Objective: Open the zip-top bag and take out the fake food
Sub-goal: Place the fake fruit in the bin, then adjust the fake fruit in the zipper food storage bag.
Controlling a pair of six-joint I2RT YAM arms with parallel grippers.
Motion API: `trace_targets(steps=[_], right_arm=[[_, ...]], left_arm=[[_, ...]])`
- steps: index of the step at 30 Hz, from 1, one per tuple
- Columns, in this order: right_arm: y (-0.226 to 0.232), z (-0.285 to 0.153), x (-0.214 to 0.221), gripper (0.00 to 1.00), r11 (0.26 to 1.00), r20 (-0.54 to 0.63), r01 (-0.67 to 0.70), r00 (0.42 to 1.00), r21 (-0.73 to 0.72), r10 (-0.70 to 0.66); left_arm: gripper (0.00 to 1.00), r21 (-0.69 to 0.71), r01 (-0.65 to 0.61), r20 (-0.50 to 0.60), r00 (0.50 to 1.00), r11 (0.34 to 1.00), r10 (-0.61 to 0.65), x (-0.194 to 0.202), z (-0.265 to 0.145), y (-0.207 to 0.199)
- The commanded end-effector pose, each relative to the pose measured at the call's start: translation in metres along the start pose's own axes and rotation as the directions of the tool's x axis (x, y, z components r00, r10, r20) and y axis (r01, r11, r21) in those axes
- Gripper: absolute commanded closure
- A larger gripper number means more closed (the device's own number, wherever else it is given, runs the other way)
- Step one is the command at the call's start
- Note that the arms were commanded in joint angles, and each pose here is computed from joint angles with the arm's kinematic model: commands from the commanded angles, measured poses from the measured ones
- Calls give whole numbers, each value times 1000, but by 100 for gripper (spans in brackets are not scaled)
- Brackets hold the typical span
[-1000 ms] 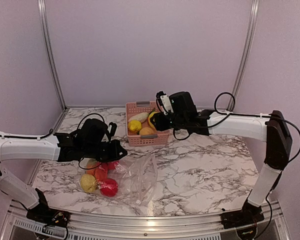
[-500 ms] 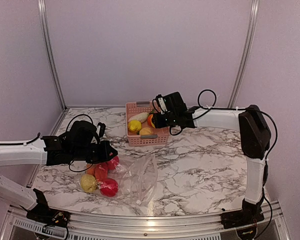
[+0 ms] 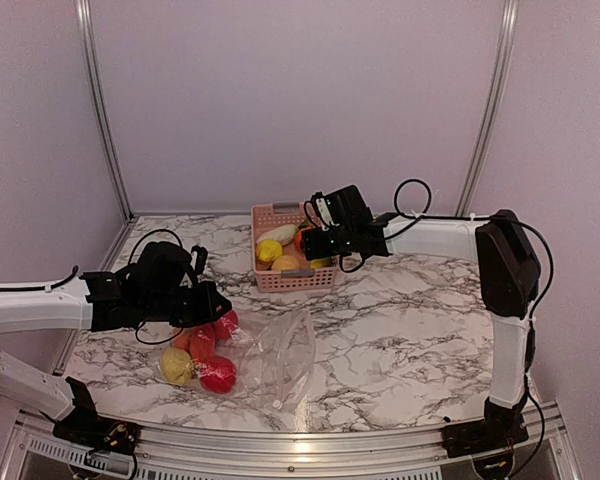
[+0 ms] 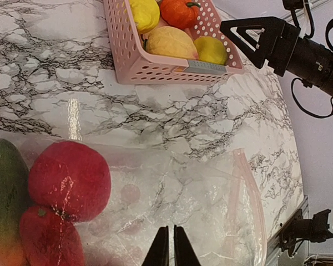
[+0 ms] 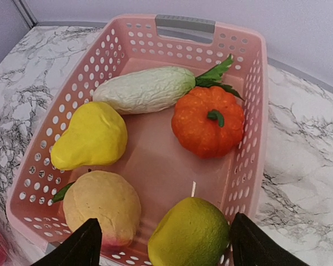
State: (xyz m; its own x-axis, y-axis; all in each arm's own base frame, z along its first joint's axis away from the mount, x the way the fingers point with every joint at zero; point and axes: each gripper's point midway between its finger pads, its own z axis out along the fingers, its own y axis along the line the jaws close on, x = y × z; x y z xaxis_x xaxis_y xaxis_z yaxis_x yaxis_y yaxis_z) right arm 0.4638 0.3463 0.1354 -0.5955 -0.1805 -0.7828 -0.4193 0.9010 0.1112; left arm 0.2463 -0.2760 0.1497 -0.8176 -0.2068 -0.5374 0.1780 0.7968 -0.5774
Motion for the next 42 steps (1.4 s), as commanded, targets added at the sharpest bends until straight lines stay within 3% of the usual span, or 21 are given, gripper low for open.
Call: trace_targets(steps=[1,17,33,42], right_arm=[[2,-11,-16,21,1000,32,-10,999,-7,10],[17,-60,-6,21,997,51,40,998,-58,-37],[74,-144,70,21,956,36,184,983,-230,-181],[95,-178,108,21,912,37,230,972,-341,-231]], left_arm=[[95,-23,12,7,1000,1000,-12,0,-2,8],[95,-55,10,-29,1000,998,-11,11,-2,22],[95,-34,-12,-276,961,999,2,76,-44,42],[95,-56,-8,-362,932,998,-13,105,-52,53]])
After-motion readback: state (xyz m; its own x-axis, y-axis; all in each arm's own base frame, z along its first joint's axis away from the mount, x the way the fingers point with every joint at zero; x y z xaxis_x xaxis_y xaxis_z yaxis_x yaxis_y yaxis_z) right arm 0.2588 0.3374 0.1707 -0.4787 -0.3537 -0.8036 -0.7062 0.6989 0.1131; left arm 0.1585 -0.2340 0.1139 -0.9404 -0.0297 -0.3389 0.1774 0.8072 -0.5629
